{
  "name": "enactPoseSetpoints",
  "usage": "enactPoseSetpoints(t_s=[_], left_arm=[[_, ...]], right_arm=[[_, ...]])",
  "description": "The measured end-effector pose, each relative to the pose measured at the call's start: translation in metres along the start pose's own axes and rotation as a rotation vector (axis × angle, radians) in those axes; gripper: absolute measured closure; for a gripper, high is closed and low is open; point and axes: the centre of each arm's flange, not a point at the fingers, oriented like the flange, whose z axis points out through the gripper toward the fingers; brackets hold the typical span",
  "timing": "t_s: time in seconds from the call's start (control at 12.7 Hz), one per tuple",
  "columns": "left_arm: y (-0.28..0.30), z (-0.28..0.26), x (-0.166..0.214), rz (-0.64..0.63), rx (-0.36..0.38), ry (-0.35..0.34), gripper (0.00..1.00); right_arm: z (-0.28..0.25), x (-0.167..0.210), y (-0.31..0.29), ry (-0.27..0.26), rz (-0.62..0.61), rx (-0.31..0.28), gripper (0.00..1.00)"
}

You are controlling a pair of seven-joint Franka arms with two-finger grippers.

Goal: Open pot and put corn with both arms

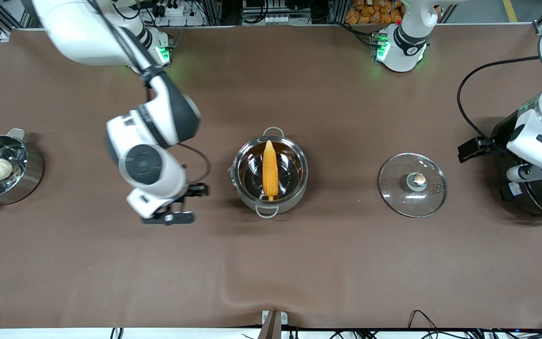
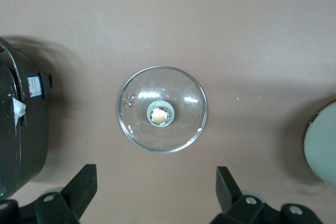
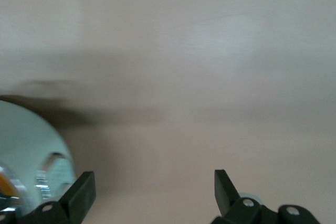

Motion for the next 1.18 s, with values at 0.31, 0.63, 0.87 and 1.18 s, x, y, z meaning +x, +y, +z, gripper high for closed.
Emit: enactPoseSetpoints(t_s=[0.31, 0.63, 0.87, 1.18], left_arm=[[-0.002, -0.023, -0.015, 0.000, 0.000, 0.011, 0.00], [-0.006, -0.032, -0.022, 0.057, 0.004, 0.014, 0.00], [-0.007, -0.033, -0.025, 0.069, 0.009, -0.001, 0.00], [-0.005, -0.043, -0.037, 0.075, 0.013, -0.014, 0.00]], right_arm=[[0.002, -0.025, 0.066, -0.050, -0.066, -0.038, 0.00], [0.013, -0.060, 0.118, -0.075, -0.093, -0.081, 0.00], [0.021, -0.080, 0.166, -0.076, -0.088, -0.051, 0.00], [-0.010, -0.098, 0.246, -0.076, -0.077, 0.050, 0.00]])
